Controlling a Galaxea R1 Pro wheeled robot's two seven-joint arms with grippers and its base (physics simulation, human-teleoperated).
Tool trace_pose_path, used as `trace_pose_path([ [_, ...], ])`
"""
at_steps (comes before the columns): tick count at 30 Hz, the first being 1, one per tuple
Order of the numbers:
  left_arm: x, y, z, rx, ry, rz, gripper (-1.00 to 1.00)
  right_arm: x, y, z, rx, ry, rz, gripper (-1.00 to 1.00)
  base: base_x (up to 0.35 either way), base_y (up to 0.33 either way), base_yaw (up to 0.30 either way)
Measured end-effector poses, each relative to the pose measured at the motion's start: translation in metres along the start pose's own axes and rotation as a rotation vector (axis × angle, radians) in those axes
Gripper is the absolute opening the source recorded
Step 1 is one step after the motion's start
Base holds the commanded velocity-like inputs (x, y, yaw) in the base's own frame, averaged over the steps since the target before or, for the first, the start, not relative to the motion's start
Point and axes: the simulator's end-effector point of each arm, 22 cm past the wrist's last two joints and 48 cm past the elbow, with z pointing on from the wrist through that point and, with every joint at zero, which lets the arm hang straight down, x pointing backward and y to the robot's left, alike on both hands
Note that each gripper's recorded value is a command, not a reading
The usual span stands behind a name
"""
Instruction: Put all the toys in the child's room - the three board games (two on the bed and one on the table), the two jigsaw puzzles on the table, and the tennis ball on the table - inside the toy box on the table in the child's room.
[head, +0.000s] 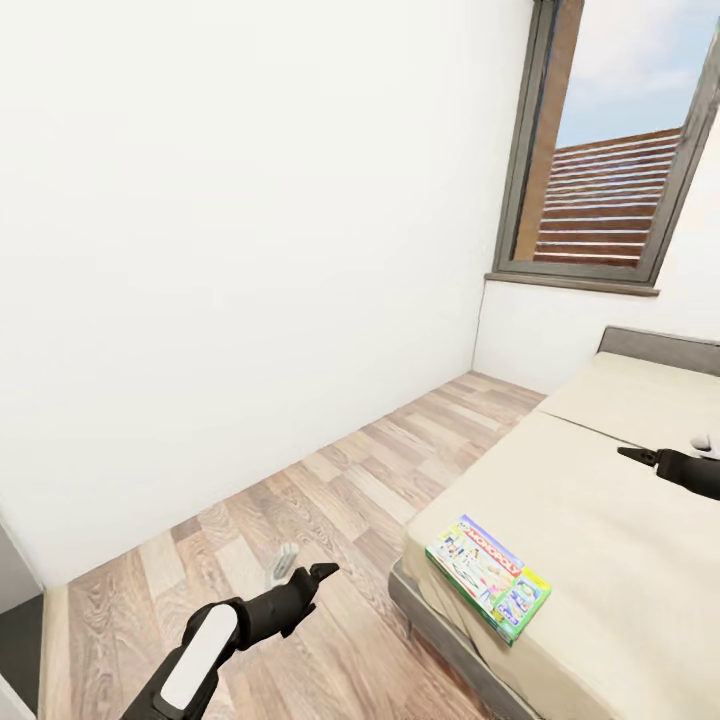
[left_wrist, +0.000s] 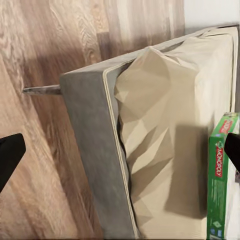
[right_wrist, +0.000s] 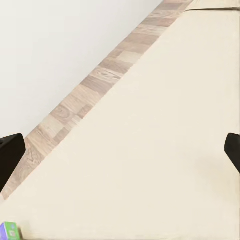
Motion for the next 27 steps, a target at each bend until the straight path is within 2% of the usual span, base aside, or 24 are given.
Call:
trace_pose_path([
  [5,0.007,0.007,0.005,0.002,0.020,0.022,1.00,0.001,0.001,0.001,-0.001,0.001,0.001,1.00,0.000,0.000,-0.149],
  [18,0.010,0.025,0.018,-0.019,0.047,0.001,1.00,0.002,0.001,0.001,-0.002,0.002,0.001,1.00,0.000,0.000,-0.051],
  [23,0.005,0.029,0.021,-0.016,0.028,-0.001,1.00,0.002,0.001,0.001,-0.002,0.003,0.001,1.00,0.000,0.000,-0.012],
  [27,-0.002,0.025,0.023,0.010,-0.009,0.006,1.00,0.003,0.001,0.001,-0.001,0.005,0.000,1.00,0.000,0.000,-0.006],
])
